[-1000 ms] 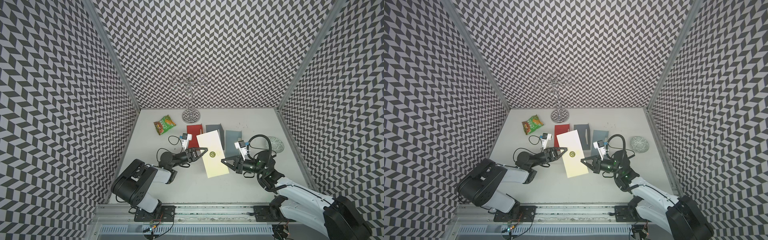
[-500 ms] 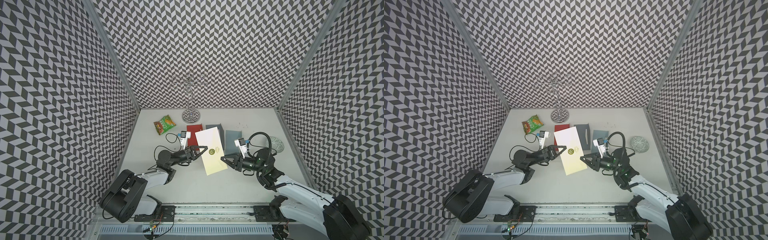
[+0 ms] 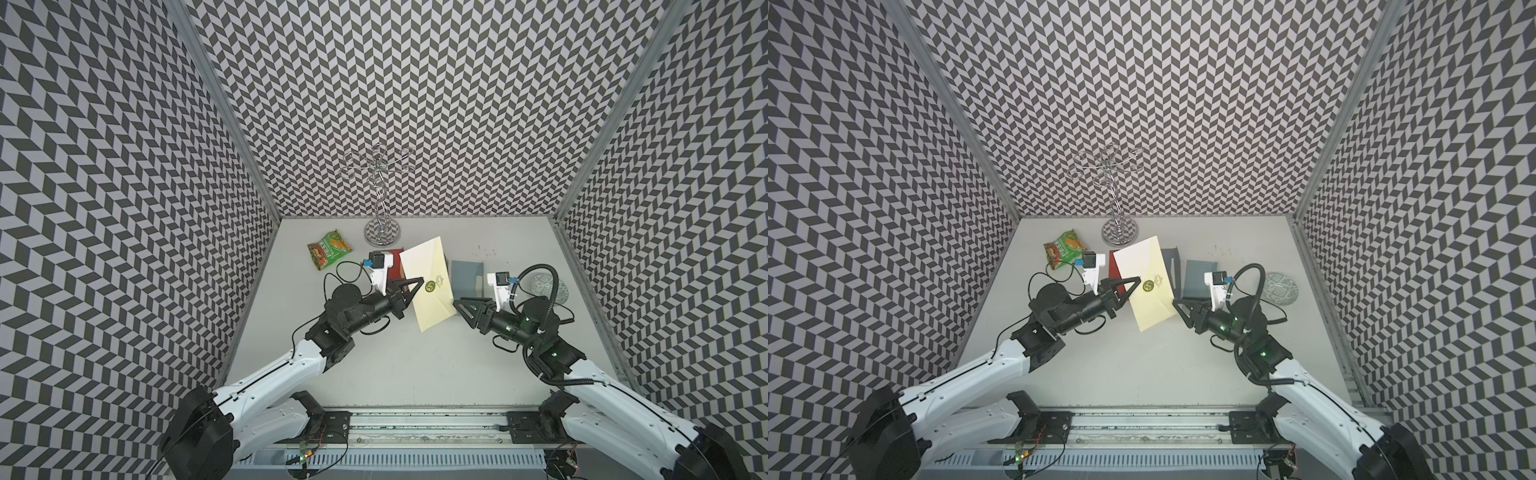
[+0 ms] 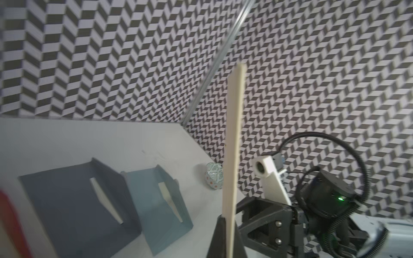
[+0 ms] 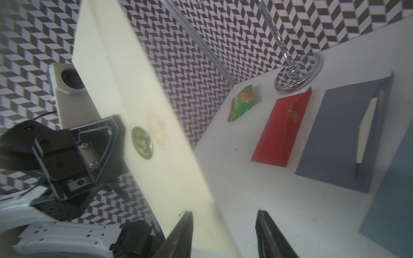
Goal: Open the envelope
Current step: Pick up the envelope from the center of the board, then open the envelope flap on the envelope.
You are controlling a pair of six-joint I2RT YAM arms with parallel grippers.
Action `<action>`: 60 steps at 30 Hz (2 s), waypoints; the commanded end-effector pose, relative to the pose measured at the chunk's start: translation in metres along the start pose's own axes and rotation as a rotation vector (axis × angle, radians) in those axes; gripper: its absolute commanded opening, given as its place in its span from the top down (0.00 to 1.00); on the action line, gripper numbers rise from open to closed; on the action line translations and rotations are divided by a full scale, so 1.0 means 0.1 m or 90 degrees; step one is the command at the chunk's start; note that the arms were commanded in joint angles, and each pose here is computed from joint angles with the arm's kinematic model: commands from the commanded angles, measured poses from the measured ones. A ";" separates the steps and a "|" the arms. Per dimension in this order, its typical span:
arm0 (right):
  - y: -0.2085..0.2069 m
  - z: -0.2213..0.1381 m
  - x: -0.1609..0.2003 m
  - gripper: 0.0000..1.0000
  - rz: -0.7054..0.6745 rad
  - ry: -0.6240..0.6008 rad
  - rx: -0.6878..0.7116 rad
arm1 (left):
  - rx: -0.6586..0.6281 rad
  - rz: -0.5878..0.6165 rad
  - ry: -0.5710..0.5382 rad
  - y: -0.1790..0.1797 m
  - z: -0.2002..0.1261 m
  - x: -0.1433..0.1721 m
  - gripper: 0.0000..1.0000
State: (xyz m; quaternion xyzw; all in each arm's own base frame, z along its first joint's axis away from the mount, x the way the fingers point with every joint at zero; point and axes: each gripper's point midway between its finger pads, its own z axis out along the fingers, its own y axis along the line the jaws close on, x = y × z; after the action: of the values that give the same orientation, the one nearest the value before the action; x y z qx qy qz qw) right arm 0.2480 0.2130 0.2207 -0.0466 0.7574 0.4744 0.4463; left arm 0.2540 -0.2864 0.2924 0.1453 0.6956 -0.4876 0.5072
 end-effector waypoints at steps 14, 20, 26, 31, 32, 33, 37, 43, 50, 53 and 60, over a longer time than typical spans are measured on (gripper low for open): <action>-0.25 -0.49 -0.35 0.43 0.068 -0.198 0.095 | -0.100 0.130 0.049 -0.19 0.28 0.33 1.00; -0.01 -0.33 -0.31 0.43 0.037 -0.125 0.040 | -0.090 0.140 0.072 -0.25 0.36 0.42 1.00; 0.02 -0.19 -0.22 0.43 0.036 -0.075 0.028 | -0.079 0.147 0.095 -0.28 0.36 0.53 1.00; 0.04 -0.21 -0.22 0.42 0.030 -0.073 0.028 | -0.072 0.150 0.087 -0.29 0.35 0.53 1.00; 0.03 -0.22 -0.22 0.42 0.031 -0.075 0.029 | -0.071 0.150 0.086 -0.29 0.35 0.52 1.00; 0.03 -0.23 -0.22 0.42 0.030 -0.077 0.029 | -0.069 0.148 0.085 -0.30 0.35 0.52 1.00; 0.05 -0.24 -0.22 0.42 0.026 -0.074 0.029 | -0.061 0.142 0.089 -0.33 0.35 0.53 1.00; 0.10 -0.25 -0.22 0.42 0.025 -0.070 0.012 | -0.060 0.139 0.088 -0.34 0.35 0.53 1.00; 0.19 -0.23 -0.22 0.42 0.010 -0.056 -0.012 | -0.066 0.133 0.090 -0.33 0.38 0.55 1.00; 0.24 -0.21 -0.21 0.42 0.004 -0.047 -0.025 | -0.067 0.136 0.087 -0.33 0.38 0.53 1.00; 0.30 -0.10 -0.15 0.43 -0.001 -0.018 -0.039 | -0.071 0.141 0.091 -0.30 0.38 0.56 1.00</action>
State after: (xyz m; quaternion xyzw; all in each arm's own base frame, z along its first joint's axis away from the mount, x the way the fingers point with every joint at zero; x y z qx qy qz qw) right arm 0.2370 0.2077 0.2289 -0.0293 0.7605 0.4793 0.4370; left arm 0.2290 -0.3456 0.2529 0.2272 0.7441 -0.3737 0.5050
